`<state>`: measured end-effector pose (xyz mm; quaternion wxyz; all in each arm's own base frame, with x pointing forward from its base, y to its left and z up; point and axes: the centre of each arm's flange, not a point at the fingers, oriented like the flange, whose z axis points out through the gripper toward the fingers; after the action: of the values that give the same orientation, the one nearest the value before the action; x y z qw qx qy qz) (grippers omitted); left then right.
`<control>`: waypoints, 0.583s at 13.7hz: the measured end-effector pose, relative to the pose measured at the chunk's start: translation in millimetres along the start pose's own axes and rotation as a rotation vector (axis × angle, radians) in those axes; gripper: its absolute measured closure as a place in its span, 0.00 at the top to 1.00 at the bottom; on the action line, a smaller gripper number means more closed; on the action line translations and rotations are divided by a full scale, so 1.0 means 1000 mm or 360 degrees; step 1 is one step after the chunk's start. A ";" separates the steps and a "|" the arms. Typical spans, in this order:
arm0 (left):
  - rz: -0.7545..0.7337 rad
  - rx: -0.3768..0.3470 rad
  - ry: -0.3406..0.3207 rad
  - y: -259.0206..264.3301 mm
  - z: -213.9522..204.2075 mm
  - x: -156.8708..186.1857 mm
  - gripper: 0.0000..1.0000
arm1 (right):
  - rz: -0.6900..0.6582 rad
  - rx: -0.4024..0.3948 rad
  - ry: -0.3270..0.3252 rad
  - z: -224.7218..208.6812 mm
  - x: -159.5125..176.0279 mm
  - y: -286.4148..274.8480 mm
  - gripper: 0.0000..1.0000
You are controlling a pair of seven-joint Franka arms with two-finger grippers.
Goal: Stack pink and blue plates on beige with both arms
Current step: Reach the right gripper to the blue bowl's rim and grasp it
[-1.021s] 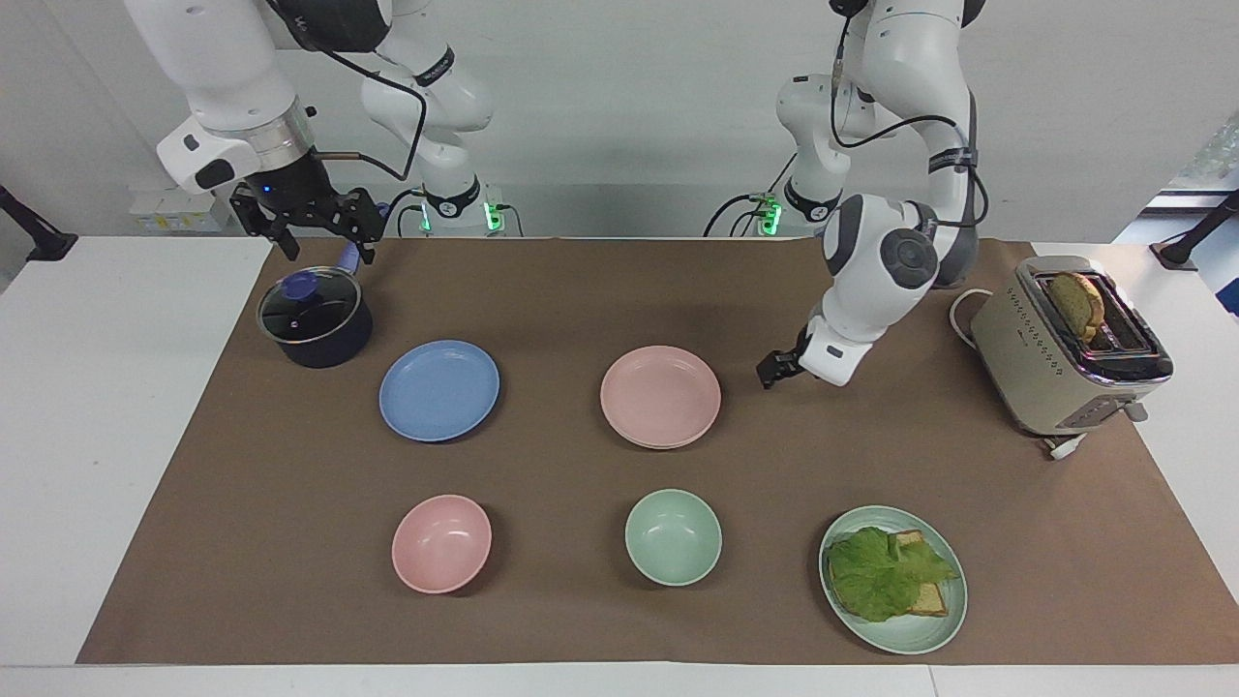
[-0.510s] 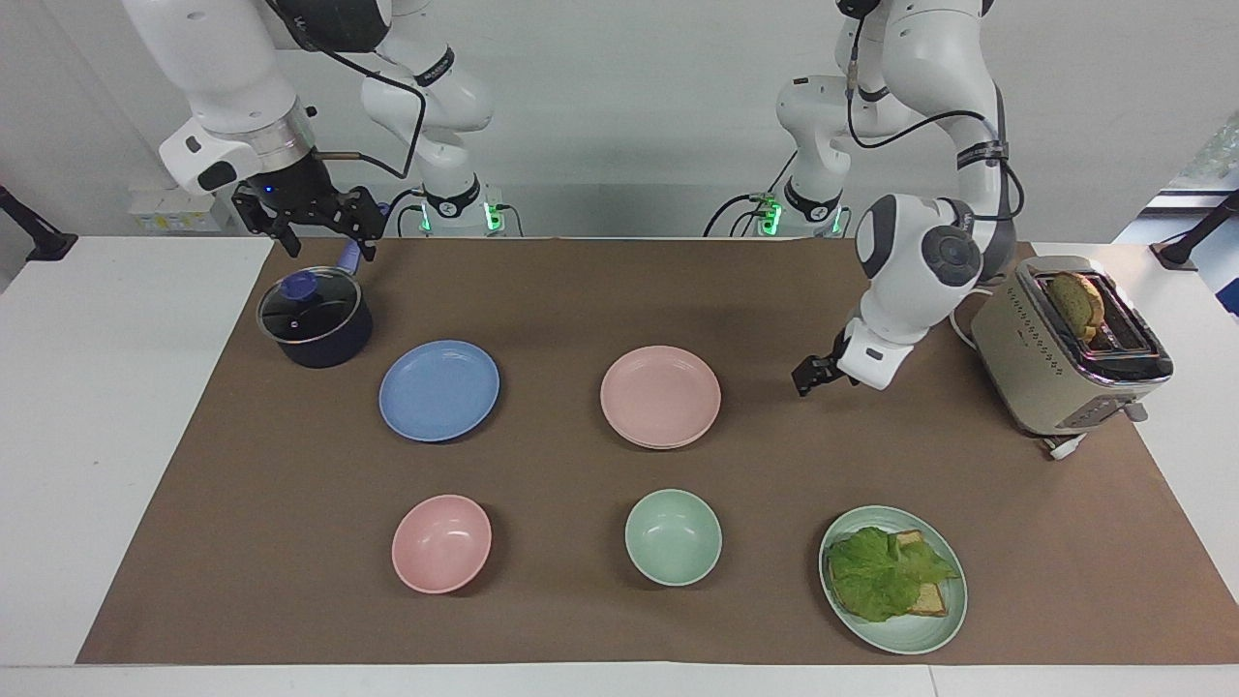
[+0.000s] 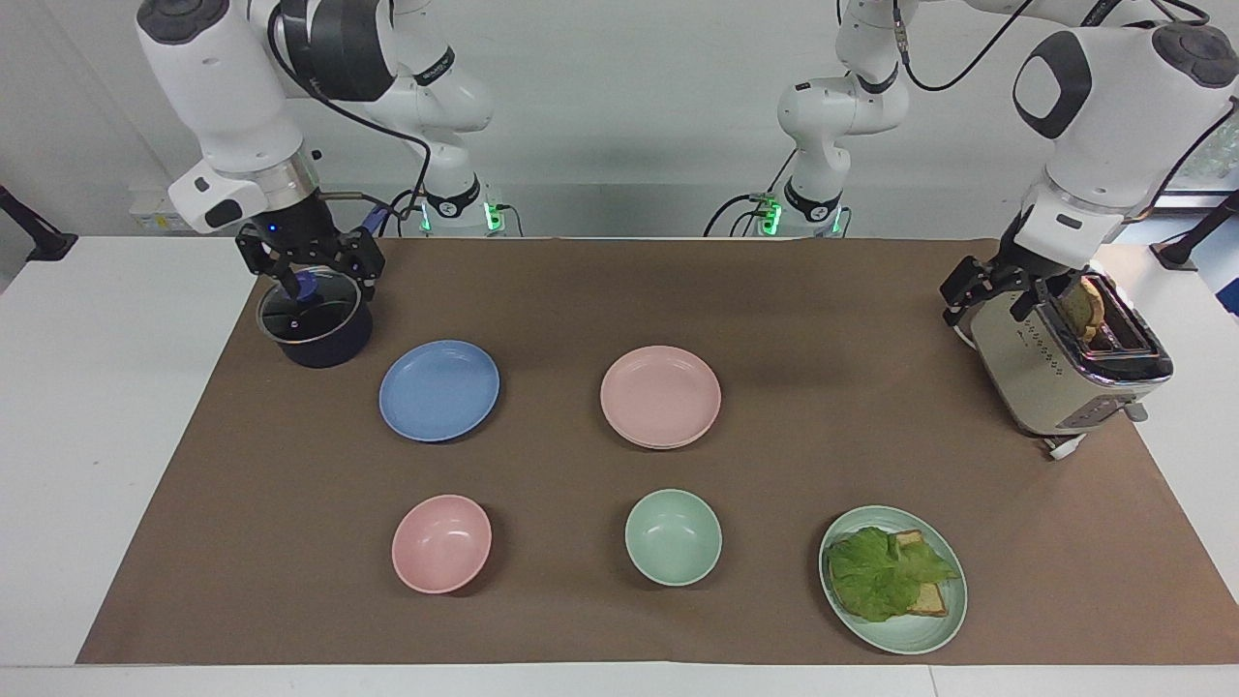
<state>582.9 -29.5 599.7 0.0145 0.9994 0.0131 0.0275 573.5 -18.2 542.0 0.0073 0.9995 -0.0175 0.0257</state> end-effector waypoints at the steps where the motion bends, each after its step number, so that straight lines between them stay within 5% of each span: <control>1: 0.0003 0.0000 0.0006 0.001 -0.004 -0.002 1.00 | -0.0006 0.0019 0.0005 0.024 -0.001 0.010 1.00; 8: 0.0001 0.0011 -0.0048 0.000 -0.002 -0.017 1.00 | 0.0040 0.0180 0.0047 0.172 -0.025 0.022 0.95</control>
<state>565.9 -29.8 600.8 0.0113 0.9998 0.0127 0.0123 556.6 -41.7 368.9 -0.0493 0.9975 -0.0284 0.0414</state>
